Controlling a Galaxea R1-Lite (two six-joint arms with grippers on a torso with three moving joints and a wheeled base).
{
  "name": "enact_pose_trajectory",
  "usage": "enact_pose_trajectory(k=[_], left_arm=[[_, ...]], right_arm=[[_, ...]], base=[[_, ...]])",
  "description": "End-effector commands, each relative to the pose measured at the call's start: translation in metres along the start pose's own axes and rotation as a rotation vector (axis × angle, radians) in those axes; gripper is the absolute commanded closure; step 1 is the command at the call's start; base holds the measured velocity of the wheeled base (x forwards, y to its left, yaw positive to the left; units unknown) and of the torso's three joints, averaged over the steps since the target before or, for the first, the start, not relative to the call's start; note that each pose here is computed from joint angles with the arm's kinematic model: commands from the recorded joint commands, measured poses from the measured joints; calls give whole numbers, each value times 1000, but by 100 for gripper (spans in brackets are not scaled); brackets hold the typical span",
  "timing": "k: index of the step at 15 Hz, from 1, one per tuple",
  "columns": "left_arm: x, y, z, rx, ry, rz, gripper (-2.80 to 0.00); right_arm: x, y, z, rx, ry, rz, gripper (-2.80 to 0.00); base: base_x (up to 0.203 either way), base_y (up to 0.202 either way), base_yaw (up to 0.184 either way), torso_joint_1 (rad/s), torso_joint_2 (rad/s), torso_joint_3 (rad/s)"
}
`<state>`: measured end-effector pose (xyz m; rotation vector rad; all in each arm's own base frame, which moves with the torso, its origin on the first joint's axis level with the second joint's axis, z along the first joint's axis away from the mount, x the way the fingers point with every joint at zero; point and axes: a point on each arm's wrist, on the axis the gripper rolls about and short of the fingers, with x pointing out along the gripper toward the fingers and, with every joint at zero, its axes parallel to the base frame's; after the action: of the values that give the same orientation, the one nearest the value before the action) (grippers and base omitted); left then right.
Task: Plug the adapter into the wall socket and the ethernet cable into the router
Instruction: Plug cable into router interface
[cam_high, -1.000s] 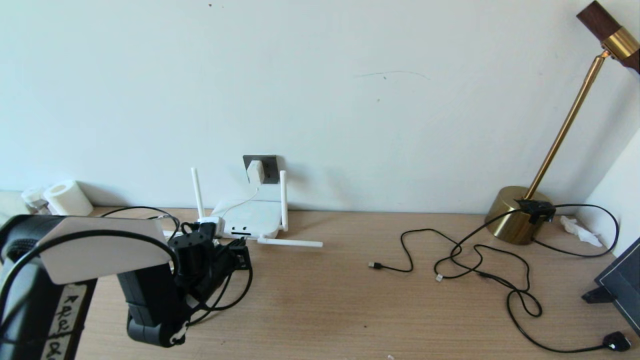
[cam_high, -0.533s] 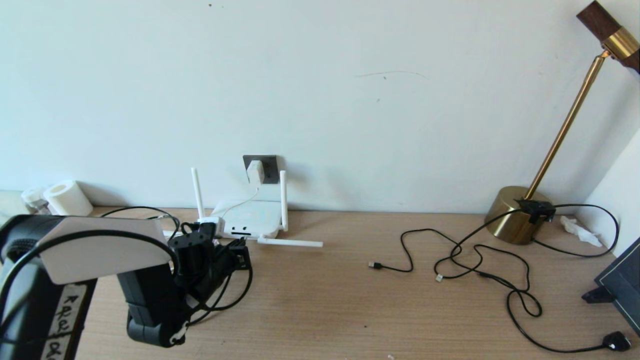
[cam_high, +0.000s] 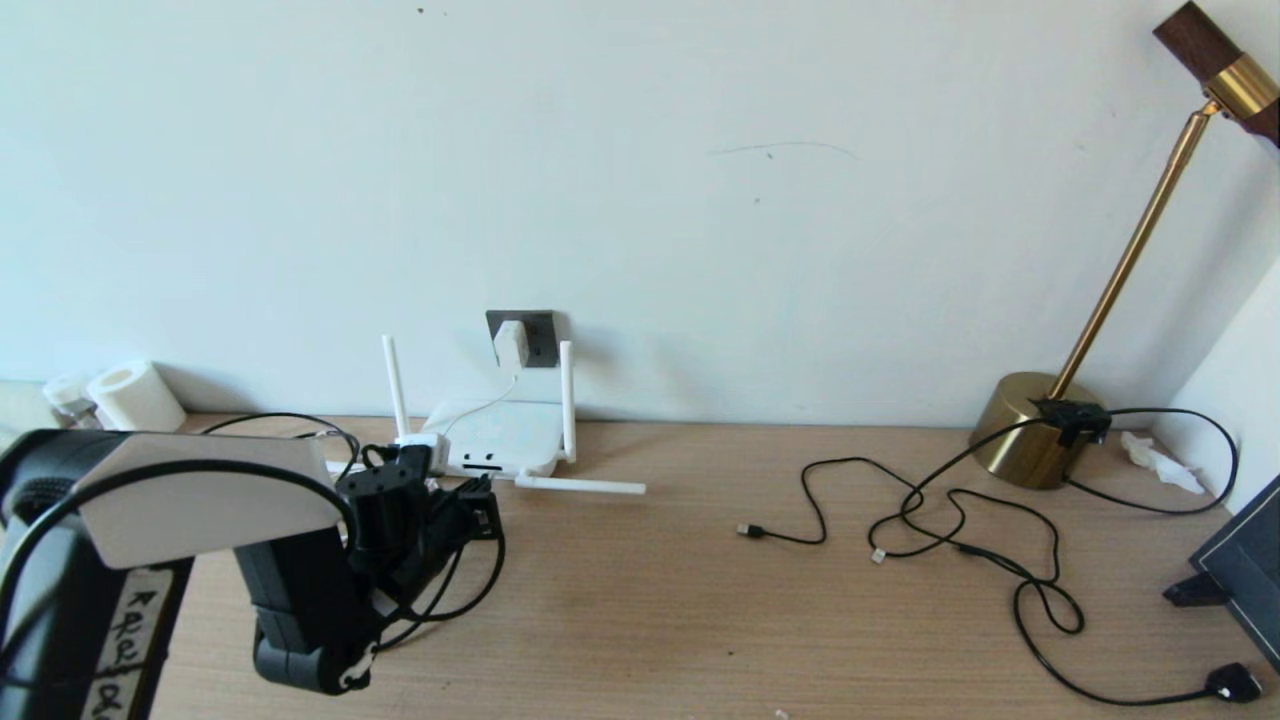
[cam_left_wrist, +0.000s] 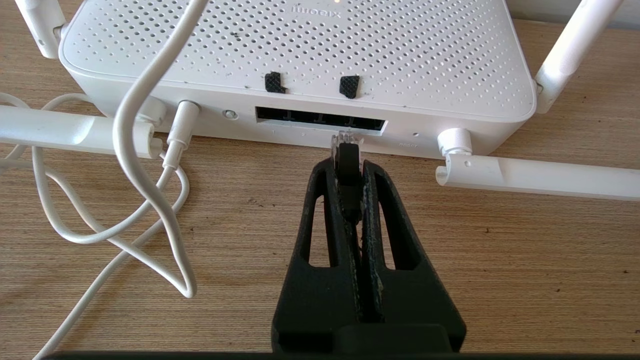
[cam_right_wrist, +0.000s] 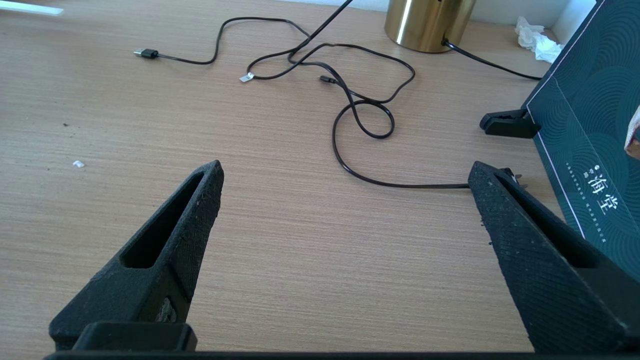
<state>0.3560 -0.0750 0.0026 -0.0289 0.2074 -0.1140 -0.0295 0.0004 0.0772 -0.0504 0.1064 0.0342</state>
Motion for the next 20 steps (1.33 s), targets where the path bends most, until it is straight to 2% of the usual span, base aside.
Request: enact_pose_trajectory(k=[1, 20], left_arm=[[0, 0, 2, -2, -12, 0, 0], [0, 0, 4, 14, -18, 0, 0]], right_arm=[[0, 0, 0, -1, 3, 1, -280], [0, 0, 0, -1, 3, 1, -280]], base=[[0, 0, 0, 0, 0, 0], [0, 0, 0, 0, 0, 0]])
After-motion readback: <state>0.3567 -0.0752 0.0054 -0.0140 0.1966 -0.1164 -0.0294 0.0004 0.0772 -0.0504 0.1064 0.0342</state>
